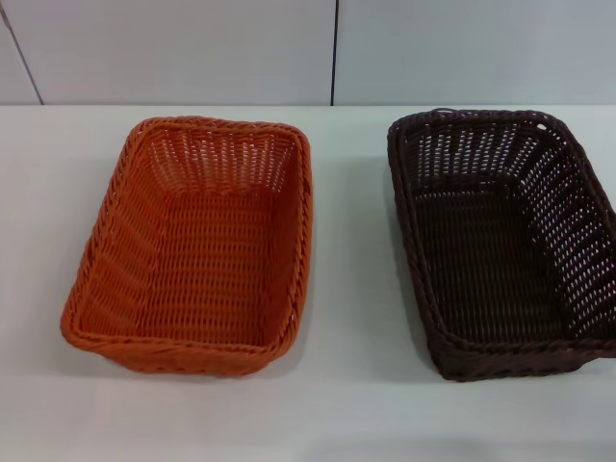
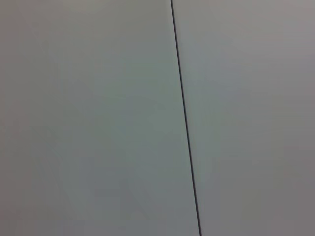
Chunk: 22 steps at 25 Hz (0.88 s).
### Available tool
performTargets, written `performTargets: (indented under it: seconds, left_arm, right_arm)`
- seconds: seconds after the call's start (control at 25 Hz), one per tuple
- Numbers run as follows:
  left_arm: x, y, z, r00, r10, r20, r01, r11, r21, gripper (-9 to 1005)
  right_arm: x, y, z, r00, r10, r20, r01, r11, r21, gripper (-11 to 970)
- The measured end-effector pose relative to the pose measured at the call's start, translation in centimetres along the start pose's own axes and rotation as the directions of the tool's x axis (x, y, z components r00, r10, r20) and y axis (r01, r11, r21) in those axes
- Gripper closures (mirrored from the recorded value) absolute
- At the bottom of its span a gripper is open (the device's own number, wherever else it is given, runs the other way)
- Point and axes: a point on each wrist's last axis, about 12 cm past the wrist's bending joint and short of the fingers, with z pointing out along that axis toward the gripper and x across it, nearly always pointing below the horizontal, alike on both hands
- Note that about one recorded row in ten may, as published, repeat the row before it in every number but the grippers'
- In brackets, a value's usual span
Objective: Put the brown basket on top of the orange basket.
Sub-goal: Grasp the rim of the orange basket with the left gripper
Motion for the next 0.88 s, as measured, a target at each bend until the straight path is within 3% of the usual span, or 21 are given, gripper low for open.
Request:
performTargets:
  seconds: [0.32,0.48,0.56,0.6,0.64,0.88]
  left_arm:
    - [0.1,0.0,-0.2,1.000,-0.001,-0.002,0.001,1.000,0.001,208]
    - [-0.2,-0.8,0.4,1.000,-0.018,0.008,0.017,0.999,0.050,207]
    - [-1.0,-1.7,2.7,0.999,-0.046,0.004,0.046,0.994,0.098,207]
    - [-1.0,-1.7,2.7,0.999,-0.046,0.004,0.046,0.994,0.098,207]
    - [-1.6,-2.3,4.3,0.998,-0.050,-0.029,0.054,0.988,0.148,206]
    - [-3.2,-4.0,7.4,0.991,-0.009,-0.134,0.041,0.970,0.238,205]
  right_arm:
    - [0.0,0.0,0.0,1.000,0.001,-0.003,-0.001,1.000,-0.001,194]
    - [0.1,0.1,-0.1,1.000,0.002,-0.006,-0.002,1.000,0.001,194]
    - [0.1,0.1,0.0,1.000,0.001,-0.004,-0.001,1.000,-0.005,194]
    - [0.1,0.1,0.0,1.000,0.001,-0.004,-0.001,1.000,-0.005,194]
    - [0.1,0.1,0.0,1.000,0.002,-0.005,-0.002,1.000,-0.005,194]
    - [0.1,0.1,-0.2,1.000,0.003,-0.012,-0.003,1.000,0.003,194]
